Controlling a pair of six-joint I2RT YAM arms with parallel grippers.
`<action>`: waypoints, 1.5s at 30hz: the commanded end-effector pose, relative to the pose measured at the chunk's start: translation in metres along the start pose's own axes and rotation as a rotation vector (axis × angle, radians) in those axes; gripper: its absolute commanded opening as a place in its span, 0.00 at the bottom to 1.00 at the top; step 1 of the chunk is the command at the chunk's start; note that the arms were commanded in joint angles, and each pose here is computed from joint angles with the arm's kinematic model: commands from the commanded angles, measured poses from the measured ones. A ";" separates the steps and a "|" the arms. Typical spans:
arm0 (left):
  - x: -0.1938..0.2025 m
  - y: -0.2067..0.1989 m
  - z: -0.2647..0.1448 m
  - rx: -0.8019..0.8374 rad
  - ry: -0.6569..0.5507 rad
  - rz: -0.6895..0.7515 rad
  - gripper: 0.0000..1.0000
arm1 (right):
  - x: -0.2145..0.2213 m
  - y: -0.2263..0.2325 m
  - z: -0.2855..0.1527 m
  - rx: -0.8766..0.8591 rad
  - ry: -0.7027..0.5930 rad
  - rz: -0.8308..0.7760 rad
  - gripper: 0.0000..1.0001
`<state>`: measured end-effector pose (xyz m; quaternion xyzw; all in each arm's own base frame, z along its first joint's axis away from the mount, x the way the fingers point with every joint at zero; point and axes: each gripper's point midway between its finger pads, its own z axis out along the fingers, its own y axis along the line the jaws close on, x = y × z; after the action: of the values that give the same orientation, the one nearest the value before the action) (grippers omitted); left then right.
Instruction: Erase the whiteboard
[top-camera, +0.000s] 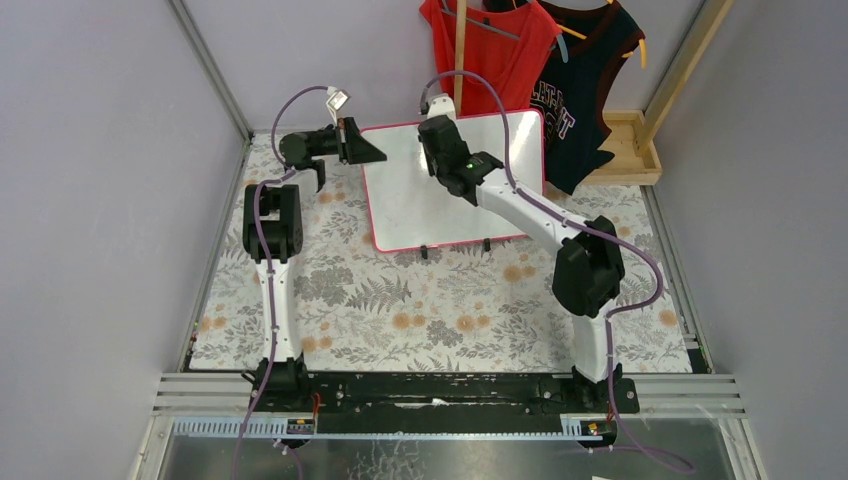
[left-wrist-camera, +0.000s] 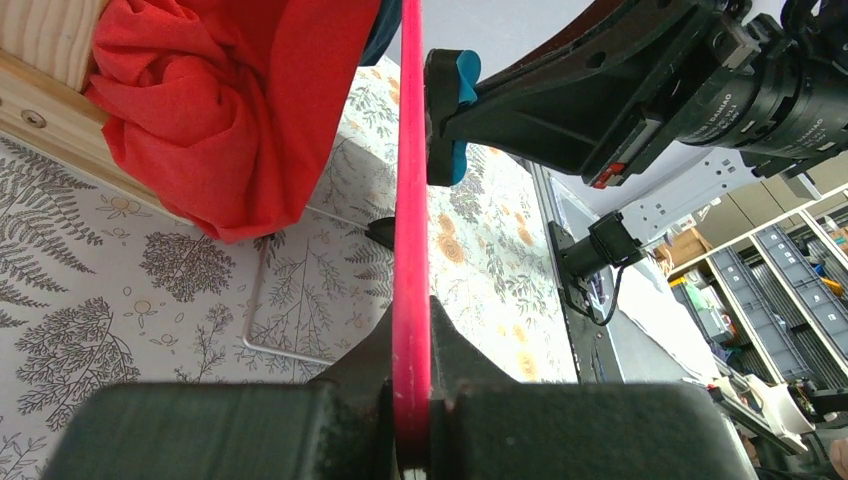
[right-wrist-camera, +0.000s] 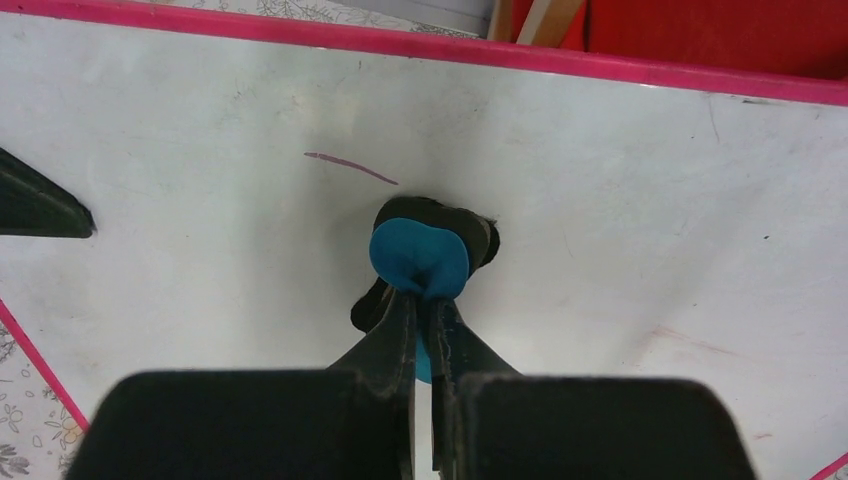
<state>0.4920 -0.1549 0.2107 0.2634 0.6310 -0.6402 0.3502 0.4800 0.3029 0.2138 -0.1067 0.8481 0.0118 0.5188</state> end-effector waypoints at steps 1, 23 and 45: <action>0.004 -0.022 0.006 0.020 0.076 0.020 0.00 | 0.026 0.005 0.006 0.025 0.029 -0.011 0.00; 0.006 -0.023 0.006 0.019 0.076 0.015 0.00 | 0.065 0.113 -0.014 -0.095 0.043 -0.136 0.00; 0.005 -0.023 0.006 0.020 0.085 0.018 0.00 | 0.049 -0.188 -0.045 0.331 0.036 0.091 0.00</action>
<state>0.4895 -0.1560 0.2112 0.2673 0.6327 -0.6399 0.3446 0.4482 0.1441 0.1802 -0.0218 0.8706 -0.0883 0.4835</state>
